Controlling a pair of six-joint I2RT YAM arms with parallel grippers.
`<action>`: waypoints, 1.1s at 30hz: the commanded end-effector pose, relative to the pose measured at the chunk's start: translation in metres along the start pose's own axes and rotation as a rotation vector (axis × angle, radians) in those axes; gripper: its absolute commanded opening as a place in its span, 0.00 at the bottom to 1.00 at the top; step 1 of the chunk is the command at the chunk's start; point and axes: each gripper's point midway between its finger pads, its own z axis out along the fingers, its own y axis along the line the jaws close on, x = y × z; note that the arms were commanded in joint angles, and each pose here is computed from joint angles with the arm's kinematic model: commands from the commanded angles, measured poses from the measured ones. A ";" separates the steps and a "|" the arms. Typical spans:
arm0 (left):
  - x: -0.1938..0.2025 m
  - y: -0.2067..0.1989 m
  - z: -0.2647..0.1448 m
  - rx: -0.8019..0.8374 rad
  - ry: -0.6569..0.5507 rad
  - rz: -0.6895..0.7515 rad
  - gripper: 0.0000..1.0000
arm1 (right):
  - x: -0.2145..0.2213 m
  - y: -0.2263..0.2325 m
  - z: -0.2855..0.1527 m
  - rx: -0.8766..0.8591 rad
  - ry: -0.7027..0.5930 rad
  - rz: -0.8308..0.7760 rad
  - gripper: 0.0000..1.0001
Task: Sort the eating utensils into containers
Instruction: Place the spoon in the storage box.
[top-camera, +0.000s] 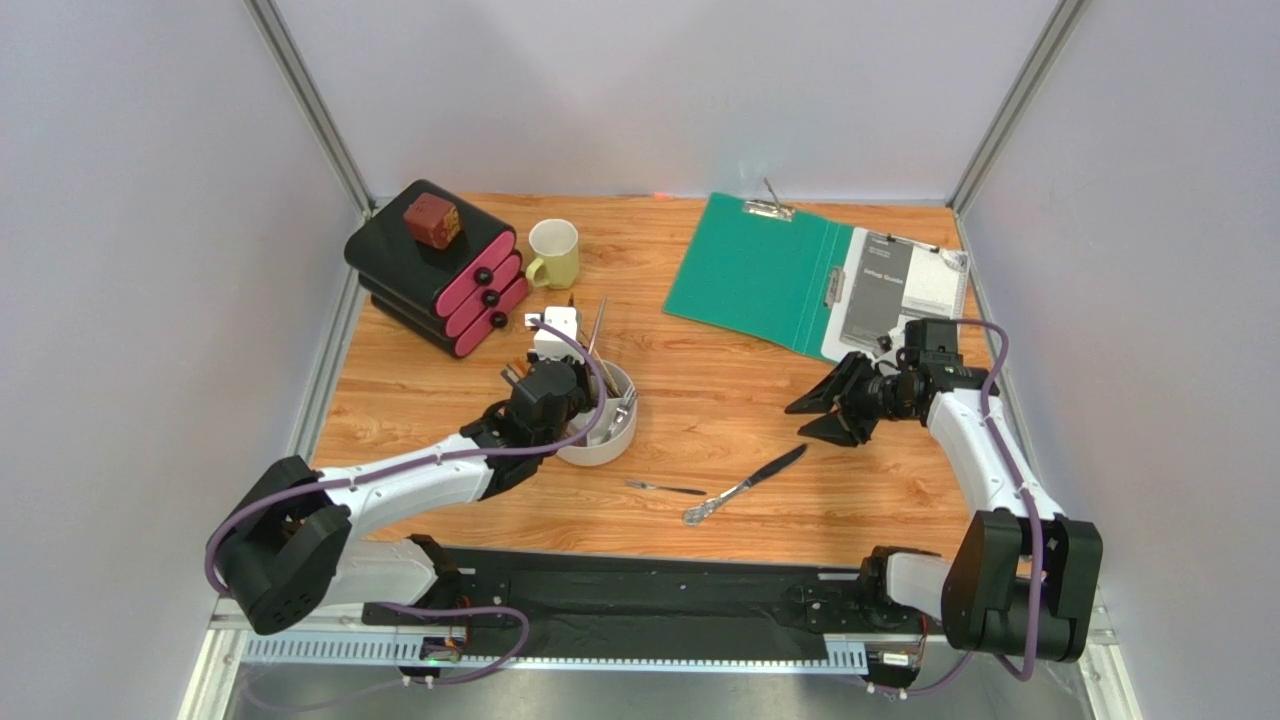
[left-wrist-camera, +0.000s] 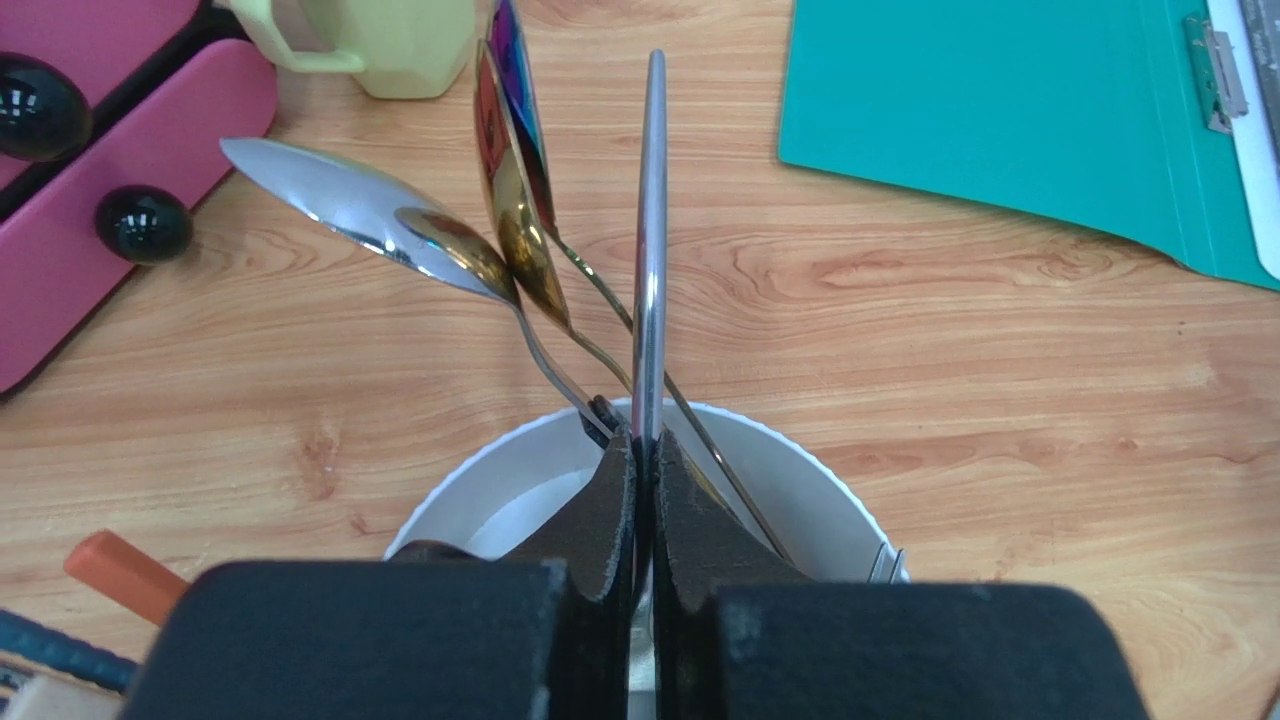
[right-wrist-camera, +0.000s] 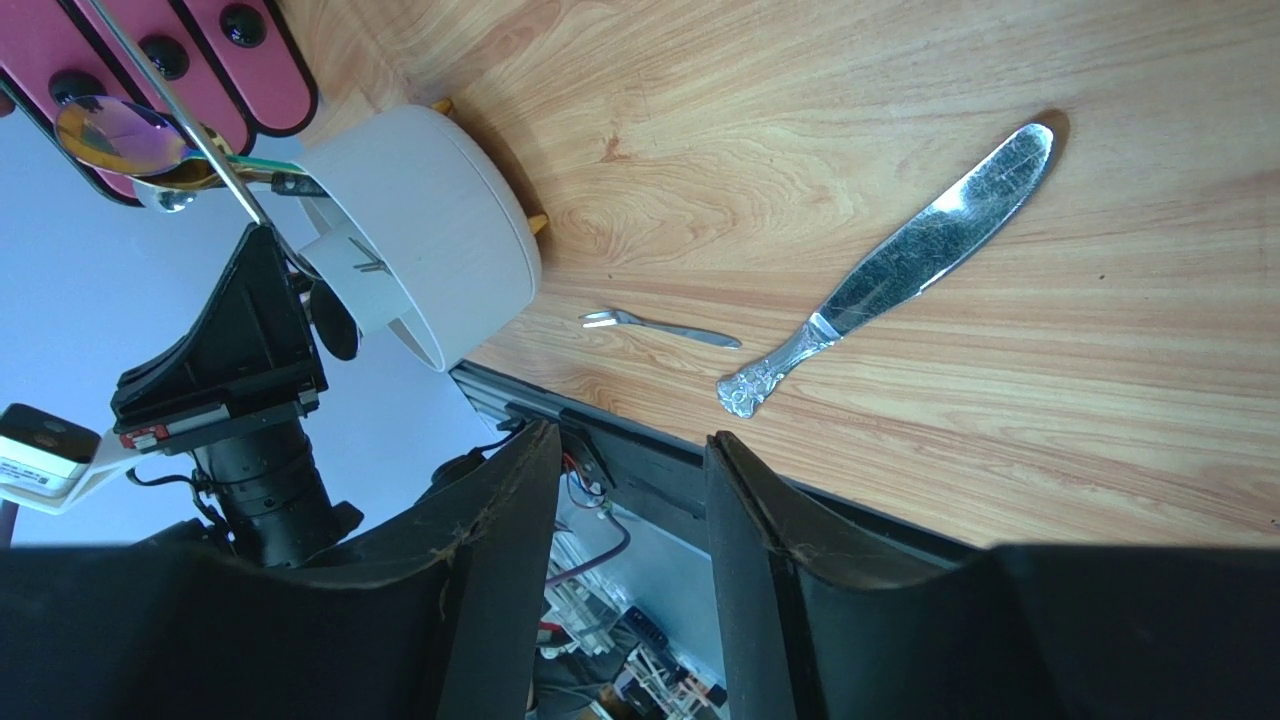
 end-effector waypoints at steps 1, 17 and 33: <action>-0.024 0.002 -0.002 -0.020 -0.083 -0.027 0.00 | -0.003 0.007 -0.002 -0.031 -0.033 -0.033 0.45; -0.092 -0.012 -0.028 0.036 -0.100 0.019 0.00 | 0.000 0.006 -0.006 -0.016 -0.051 0.024 0.45; -0.080 0.027 -0.093 -0.023 0.432 0.463 0.00 | -0.004 0.003 0.000 -0.036 -0.118 0.194 0.45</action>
